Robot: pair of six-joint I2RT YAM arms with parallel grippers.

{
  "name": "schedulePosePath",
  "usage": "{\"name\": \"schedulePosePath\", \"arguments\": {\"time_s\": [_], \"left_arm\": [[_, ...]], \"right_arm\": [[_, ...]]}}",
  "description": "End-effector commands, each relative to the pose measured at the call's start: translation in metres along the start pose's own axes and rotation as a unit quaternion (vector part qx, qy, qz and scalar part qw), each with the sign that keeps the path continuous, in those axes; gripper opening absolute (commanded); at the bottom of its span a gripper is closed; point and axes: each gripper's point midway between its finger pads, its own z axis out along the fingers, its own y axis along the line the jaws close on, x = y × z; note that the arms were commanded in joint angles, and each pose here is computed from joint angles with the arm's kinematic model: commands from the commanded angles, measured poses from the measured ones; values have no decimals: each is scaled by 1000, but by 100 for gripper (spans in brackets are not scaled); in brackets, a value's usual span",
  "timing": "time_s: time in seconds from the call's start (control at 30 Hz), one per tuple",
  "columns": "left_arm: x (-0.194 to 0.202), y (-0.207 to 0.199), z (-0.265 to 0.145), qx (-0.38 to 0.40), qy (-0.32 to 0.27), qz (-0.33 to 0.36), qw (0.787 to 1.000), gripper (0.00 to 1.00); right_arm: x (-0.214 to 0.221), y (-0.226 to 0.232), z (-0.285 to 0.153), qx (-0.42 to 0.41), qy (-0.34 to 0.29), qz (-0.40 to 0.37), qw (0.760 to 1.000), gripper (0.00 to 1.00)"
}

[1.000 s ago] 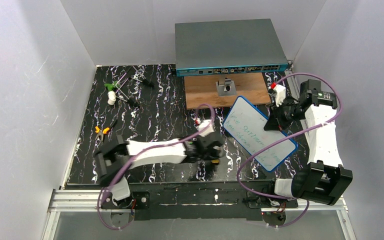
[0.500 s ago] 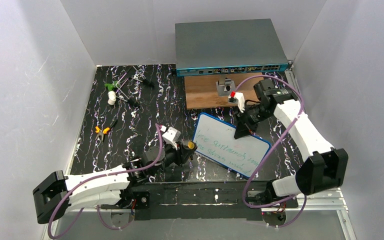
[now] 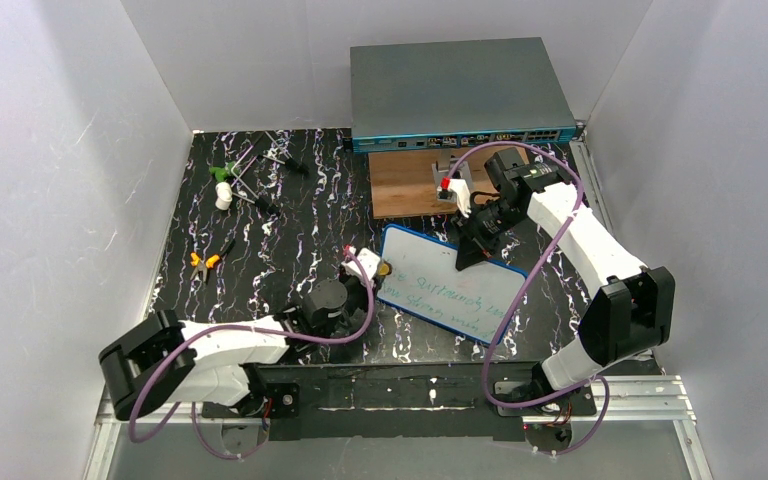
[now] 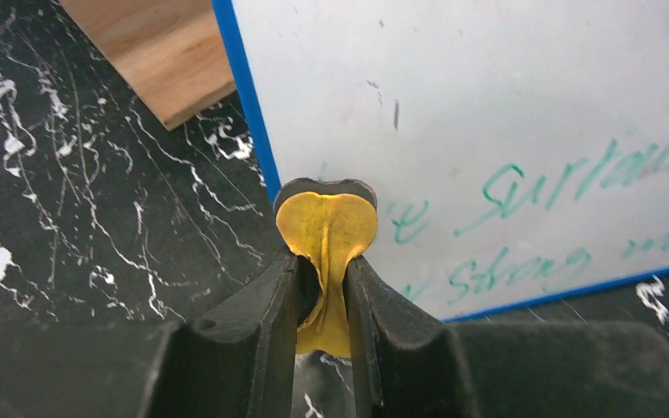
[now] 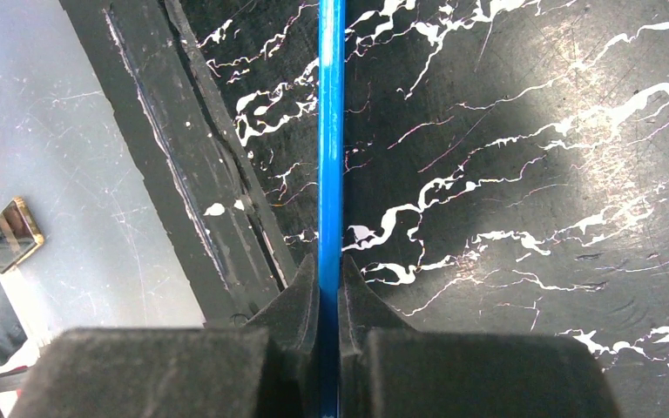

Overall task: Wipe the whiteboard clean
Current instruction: Pick up the whiteboard eraser from the center of the board, then erase the whiteboard at the center of the board.

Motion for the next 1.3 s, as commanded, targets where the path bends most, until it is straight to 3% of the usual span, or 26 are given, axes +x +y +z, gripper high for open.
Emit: {"name": "schedulePosePath", "arguments": {"time_s": [0.0, 0.23, 0.67, 1.03, 1.27], "left_arm": [[-43, 10, 20, -34, -67, -21, 997, 0], [-33, 7, 42, -45, -58, -20, 997, 0], [42, -2, 15, -16, 41, -79, 996, 0], [-21, 29, 26, -107, 39, -94, 989, 0], [-16, 23, 35, -103, 77, -82, 988, 0]], "right_arm": [[-12, 15, -2, -26, -27, -1, 999, 1], [-11, 15, 0, -29, -28, 3, 999, 1], [-7, 16, 0, -25, -31, 1, 999, 1], [-5, 16, 0, -21, -31, 0, 999, 1], [-3, 16, 0, -16, -32, 0, 999, 1]]}}
